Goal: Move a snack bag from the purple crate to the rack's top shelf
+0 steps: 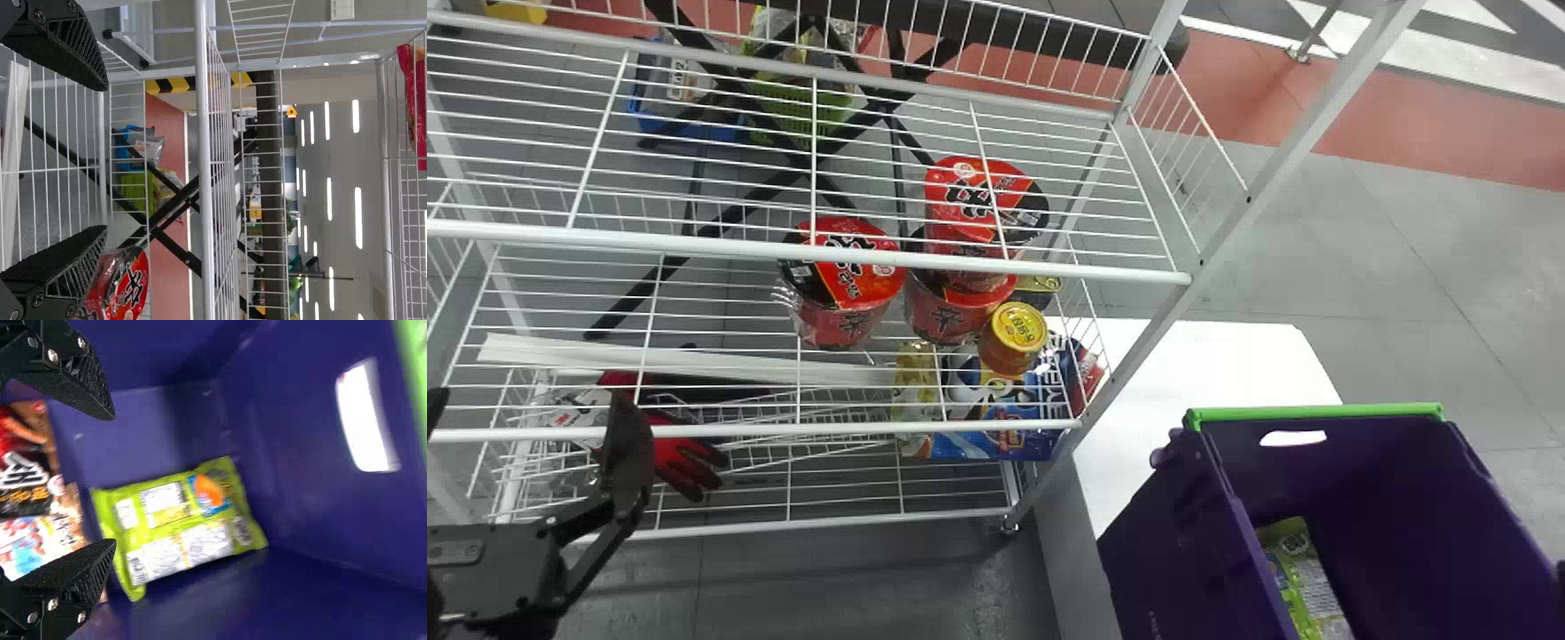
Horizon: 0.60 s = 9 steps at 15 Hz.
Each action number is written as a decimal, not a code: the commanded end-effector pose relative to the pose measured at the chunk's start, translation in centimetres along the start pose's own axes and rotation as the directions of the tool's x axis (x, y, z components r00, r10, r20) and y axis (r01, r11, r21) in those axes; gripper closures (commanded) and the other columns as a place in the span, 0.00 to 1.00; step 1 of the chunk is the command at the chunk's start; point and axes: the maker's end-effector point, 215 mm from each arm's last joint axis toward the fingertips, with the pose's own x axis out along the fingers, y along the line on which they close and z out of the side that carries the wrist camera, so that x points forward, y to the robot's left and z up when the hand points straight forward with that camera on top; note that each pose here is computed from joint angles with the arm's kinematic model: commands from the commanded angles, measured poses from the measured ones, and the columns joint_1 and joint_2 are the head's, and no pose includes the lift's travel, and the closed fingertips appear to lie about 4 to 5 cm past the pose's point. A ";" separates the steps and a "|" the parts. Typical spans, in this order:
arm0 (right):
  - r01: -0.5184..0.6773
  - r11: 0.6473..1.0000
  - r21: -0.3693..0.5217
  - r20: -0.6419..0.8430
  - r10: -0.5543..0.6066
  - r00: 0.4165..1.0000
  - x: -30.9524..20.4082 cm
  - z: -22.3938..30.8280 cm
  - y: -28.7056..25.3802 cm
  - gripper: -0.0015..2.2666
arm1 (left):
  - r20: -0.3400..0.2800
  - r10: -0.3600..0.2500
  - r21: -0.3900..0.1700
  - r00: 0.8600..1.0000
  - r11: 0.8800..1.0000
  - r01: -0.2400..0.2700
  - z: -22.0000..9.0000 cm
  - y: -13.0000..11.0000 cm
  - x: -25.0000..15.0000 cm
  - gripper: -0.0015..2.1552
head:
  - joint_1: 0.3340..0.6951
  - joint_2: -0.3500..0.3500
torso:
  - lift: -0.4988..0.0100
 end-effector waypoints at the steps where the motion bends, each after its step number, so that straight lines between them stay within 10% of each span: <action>1: 0.007 1.000 -0.005 -0.062 -0.007 0.998 1.2 -1.3 -1.1 0.08 | -0.001 -0.003 -0.002 1.000 1.000 0.003 0.0 -0.2 0.0 0.03 | 1.00 0.00 | 0.07; 9: 0.071 0.989 -0.131 -0.294 -0.108 0.950 3.2 -5.5 -5.4 0.08 | -0.023 -0.010 -0.006 1.000 1.000 0.010 -0.6 -0.9 0.7 0.03 | 1.00 0.00 | 0.07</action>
